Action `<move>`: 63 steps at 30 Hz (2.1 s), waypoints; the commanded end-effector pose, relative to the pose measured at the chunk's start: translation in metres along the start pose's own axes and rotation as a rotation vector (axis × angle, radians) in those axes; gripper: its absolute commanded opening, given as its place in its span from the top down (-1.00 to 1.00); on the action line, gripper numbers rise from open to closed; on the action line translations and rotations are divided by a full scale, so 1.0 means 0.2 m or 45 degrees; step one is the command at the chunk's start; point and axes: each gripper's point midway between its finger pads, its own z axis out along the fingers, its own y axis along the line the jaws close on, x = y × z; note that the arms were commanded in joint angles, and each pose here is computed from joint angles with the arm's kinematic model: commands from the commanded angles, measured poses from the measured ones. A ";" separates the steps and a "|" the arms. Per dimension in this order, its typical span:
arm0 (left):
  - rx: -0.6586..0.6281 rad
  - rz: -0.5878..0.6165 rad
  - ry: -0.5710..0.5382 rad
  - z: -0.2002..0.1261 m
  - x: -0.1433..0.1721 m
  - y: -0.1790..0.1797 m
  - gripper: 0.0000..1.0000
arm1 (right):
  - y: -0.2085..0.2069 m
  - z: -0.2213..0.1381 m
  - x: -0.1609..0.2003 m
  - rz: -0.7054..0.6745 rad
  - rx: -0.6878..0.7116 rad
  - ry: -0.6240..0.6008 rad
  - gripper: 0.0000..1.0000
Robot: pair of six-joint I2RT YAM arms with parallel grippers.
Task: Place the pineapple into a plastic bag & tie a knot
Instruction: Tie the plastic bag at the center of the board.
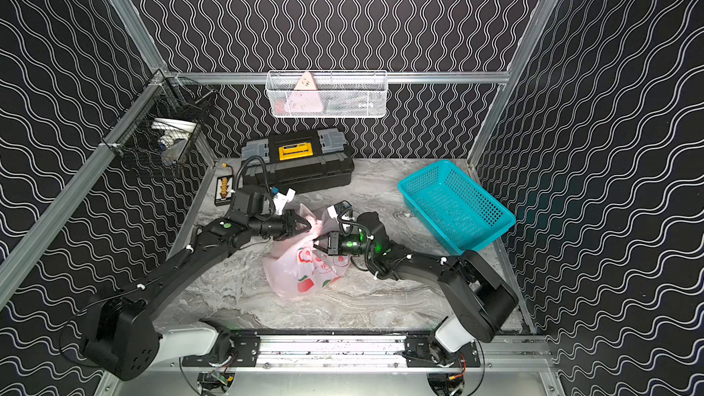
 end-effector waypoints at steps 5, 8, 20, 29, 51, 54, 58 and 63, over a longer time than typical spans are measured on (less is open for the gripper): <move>-0.440 0.257 -0.165 -0.19 -0.25 0.12 1.00 | -0.09 -0.09 0.19 -0.004 0.214 0.226 1.00; -0.532 0.305 -0.187 -0.23 -0.31 0.15 1.00 | -0.12 -0.12 0.24 -0.006 0.270 0.265 1.00; -0.814 0.379 -0.370 -0.42 -0.52 0.30 1.00 | -0.36 -0.25 0.39 0.049 0.569 0.338 1.00; -0.814 0.319 -0.343 -0.35 -0.51 0.43 1.00 | -0.42 -0.31 0.44 0.074 0.659 0.364 1.00; -0.805 0.242 -0.420 -0.42 -0.64 0.58 1.00 | -0.54 -0.48 0.50 0.090 0.906 0.390 1.00; -0.730 0.226 -0.398 -0.39 -0.62 0.55 1.00 | -0.51 -0.43 0.42 0.057 0.891 0.365 1.00; -0.731 0.177 -0.350 -0.38 -0.57 0.56 0.37 | -0.43 -0.39 0.27 -0.022 0.868 0.284 0.13; -0.784 0.180 -0.421 -0.49 -0.60 0.51 -0.69 | -0.32 -0.46 0.01 -0.140 0.918 0.072 -0.57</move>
